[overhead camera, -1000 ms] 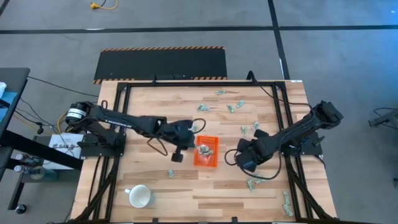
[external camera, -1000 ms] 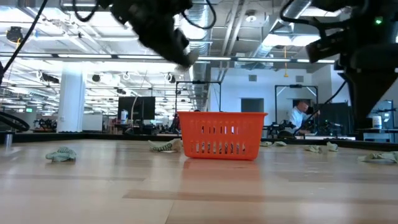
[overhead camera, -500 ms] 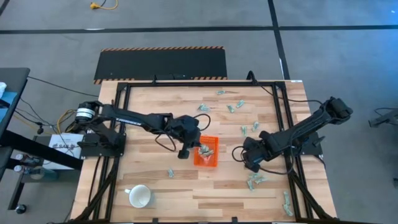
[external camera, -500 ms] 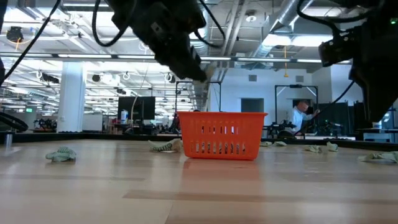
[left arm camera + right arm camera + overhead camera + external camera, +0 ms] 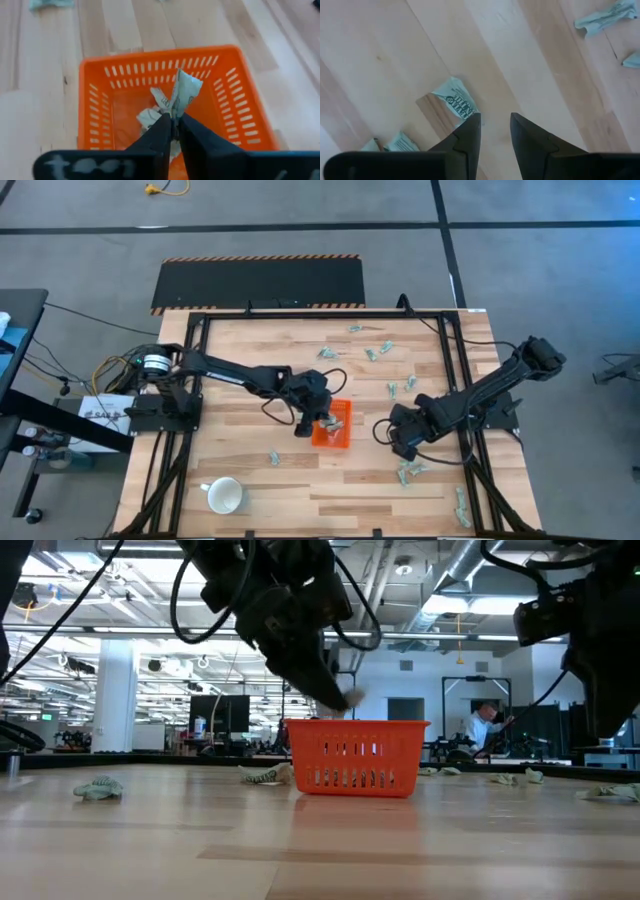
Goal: Pick and place Stevia / Truvia into bins
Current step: Put the stevia packet into the orange bin
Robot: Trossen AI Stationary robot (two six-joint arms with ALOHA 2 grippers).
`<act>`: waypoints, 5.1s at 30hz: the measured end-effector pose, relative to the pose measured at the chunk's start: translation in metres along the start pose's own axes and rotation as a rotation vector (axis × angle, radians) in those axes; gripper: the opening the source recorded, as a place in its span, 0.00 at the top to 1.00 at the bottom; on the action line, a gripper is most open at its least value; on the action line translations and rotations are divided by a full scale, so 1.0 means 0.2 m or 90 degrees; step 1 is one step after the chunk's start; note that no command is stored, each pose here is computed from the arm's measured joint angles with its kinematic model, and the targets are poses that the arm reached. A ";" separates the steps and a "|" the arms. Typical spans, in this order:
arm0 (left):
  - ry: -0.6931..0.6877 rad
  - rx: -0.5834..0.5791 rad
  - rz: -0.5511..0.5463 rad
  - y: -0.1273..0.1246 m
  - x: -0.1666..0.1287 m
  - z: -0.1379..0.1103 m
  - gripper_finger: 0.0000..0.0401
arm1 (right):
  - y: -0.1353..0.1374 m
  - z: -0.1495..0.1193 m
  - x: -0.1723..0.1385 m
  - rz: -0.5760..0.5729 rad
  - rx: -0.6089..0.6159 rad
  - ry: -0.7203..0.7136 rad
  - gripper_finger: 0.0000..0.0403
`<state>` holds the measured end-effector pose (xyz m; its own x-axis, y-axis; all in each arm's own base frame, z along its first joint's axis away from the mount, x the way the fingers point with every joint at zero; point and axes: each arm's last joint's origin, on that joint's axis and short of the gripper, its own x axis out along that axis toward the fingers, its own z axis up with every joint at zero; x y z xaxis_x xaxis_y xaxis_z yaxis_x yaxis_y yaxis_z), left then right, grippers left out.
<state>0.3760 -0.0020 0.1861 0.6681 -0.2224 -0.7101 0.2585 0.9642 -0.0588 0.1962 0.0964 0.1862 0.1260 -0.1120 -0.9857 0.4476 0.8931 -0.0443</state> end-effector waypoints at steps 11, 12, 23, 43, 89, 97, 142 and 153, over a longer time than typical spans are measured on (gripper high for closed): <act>0.021 0.002 0.001 -0.01 -0.06 0.00 0.65 | 0.01 -0.01 0.00 -0.005 -0.031 -0.008 0.70; 0.030 0.000 -0.001 -0.02 -0.09 0.00 0.64 | 0.01 -0.01 0.00 -0.001 -0.034 -0.011 0.67; 0.118 -0.040 -0.014 -0.09 -0.34 -0.02 0.61 | 0.07 -0.05 -0.02 0.025 -0.111 -0.040 0.47; 0.188 -0.073 -0.025 -0.11 -0.33 -0.15 0.61 | 0.13 0.01 0.25 -0.028 -0.144 0.099 0.53; 0.190 -0.026 -0.003 -0.24 -0.36 -0.16 0.61 | 0.29 0.44 -0.13 -0.013 -0.248 -0.191 0.97; 0.159 -0.011 -0.005 -0.26 -0.31 -0.20 0.61 | 0.25 0.62 -0.15 0.077 -0.266 -0.277 0.95; 0.141 0.040 0.026 -0.25 -0.30 -0.19 0.61 | 0.39 0.01 -0.17 -0.017 -0.077 0.076 0.65; 0.140 0.056 0.024 -0.25 -0.30 -0.19 0.61 | 0.49 -0.12 -0.09 -0.062 -0.116 0.095 0.54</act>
<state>0.2962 -0.0316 0.2055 0.5128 -0.1399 -0.8470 0.3027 0.9527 0.0259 0.2160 0.1963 0.1952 -0.0478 -0.1475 -0.9879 0.2832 0.9464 -0.1550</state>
